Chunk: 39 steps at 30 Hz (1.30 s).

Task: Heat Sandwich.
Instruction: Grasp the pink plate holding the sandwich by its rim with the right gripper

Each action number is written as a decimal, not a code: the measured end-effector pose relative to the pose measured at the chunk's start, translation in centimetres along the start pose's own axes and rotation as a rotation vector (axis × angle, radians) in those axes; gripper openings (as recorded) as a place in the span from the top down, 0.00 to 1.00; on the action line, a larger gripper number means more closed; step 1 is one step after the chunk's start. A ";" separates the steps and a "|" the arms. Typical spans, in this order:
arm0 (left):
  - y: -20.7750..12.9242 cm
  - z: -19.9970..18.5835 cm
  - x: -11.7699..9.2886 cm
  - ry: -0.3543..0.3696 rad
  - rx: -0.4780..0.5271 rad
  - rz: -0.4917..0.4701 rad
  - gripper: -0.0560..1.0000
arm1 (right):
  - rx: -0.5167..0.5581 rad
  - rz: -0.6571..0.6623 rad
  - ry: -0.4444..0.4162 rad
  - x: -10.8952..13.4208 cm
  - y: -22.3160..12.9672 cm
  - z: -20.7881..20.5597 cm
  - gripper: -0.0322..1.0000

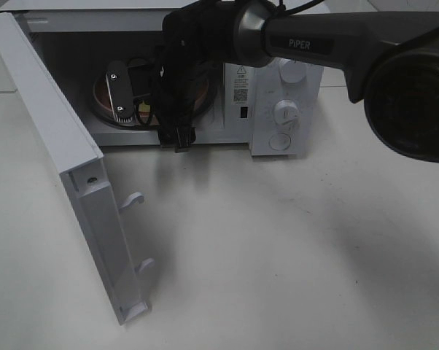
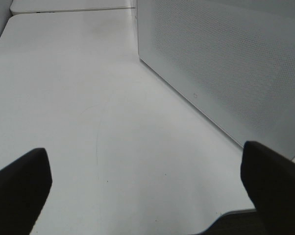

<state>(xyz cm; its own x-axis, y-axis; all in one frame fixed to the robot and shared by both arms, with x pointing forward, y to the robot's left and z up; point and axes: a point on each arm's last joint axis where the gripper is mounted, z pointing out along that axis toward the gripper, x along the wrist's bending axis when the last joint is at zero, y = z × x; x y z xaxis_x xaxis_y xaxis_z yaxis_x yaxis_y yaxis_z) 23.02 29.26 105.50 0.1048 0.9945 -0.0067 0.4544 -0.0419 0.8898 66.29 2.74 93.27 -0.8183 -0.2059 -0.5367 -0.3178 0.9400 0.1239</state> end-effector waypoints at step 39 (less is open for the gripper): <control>0.0 0.0 0.1 0.007 0.001 0.004 0.02 | 0.000 0.080 0.003 0.2 0.3 2.5 0.93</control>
<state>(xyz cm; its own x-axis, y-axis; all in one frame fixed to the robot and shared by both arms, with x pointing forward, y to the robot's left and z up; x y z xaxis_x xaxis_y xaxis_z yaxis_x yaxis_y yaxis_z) 23.02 29.32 105.49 0.1002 0.9950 -0.0001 0.4546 -0.0457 0.8895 67.16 3.63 91.12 -0.8423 -0.1311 -0.5228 -0.2514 0.9536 0.1659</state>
